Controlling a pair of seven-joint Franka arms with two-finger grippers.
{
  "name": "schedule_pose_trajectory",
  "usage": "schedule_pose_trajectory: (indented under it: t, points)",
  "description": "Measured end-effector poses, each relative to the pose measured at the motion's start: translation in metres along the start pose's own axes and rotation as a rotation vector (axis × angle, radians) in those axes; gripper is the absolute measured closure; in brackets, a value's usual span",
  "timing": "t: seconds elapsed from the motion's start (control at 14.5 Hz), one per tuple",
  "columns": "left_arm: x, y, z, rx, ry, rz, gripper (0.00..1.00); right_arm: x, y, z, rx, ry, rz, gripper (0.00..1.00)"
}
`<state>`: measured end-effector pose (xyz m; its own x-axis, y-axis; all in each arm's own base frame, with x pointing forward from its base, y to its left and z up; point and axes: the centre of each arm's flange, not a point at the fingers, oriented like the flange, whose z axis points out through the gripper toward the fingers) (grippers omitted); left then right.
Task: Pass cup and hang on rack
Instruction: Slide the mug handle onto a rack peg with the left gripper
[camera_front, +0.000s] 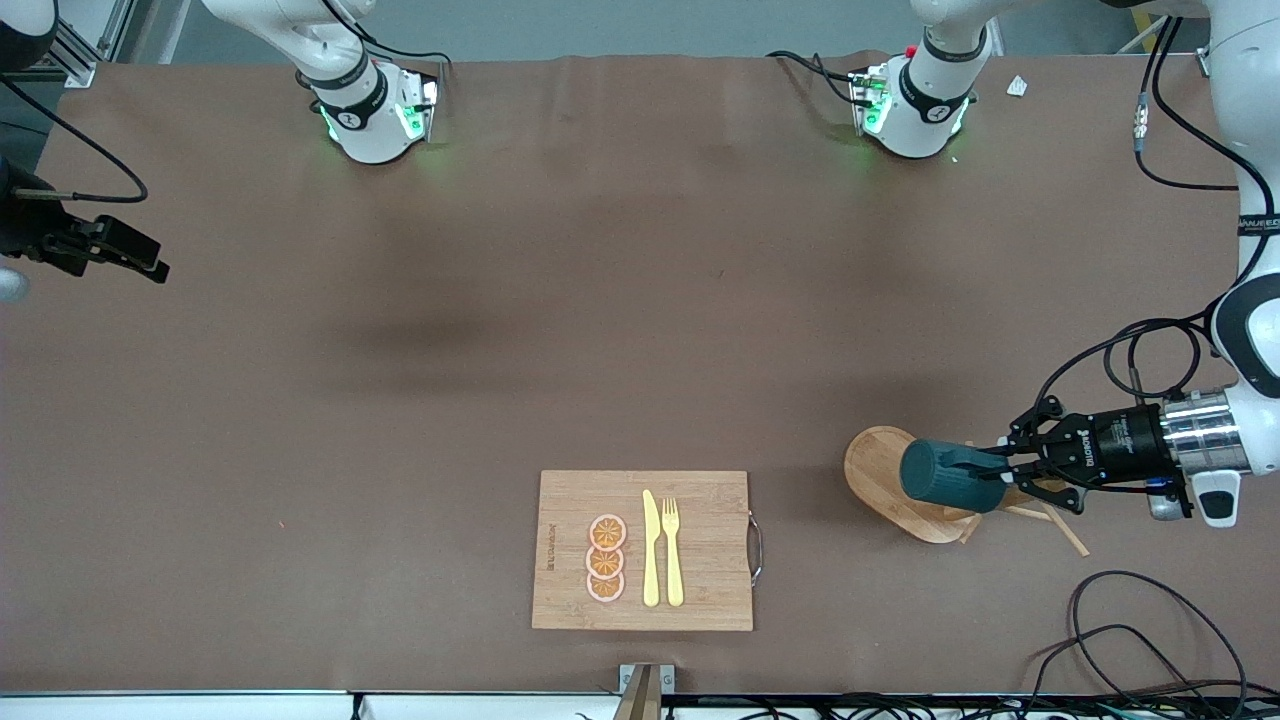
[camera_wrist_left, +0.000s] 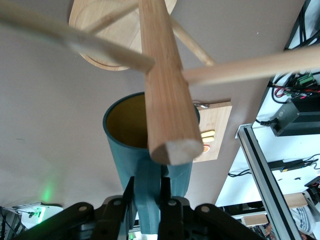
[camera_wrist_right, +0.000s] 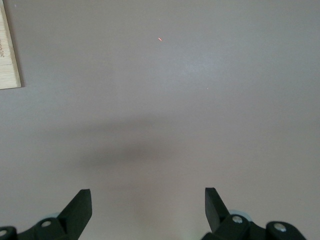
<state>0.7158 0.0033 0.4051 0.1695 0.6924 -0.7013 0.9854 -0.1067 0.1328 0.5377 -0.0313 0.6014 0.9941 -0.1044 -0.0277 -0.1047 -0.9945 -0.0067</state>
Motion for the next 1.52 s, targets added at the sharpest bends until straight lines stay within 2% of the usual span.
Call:
schedule_pose_trajectory:
  t: [0.41, 0.69, 1.31, 1.52]
  points:
    - [0.005, 0.0, -0.006, -0.01, -0.001, -0.004, 0.79, 0.0, 0.003, 0.0, 0.0, 0.0, 0.005, 0.0]
    - [0.009, 0.0, -0.013, -0.035, -0.033, -0.006, 0.79, 0.0, 0.003, 0.0, 0.0, 0.0, 0.005, 0.0]
    - [0.02, -0.002, -0.021, -0.048, -0.032, -0.004, 0.79, 0.0, 0.003, 0.0, 0.0, 0.0, 0.005, 0.0]
    - [0.02, -0.002, -0.021, -0.048, -0.032, -0.004, 0.75, 0.0, 0.003, 0.0, 0.0, 0.0, 0.005, 0.0]
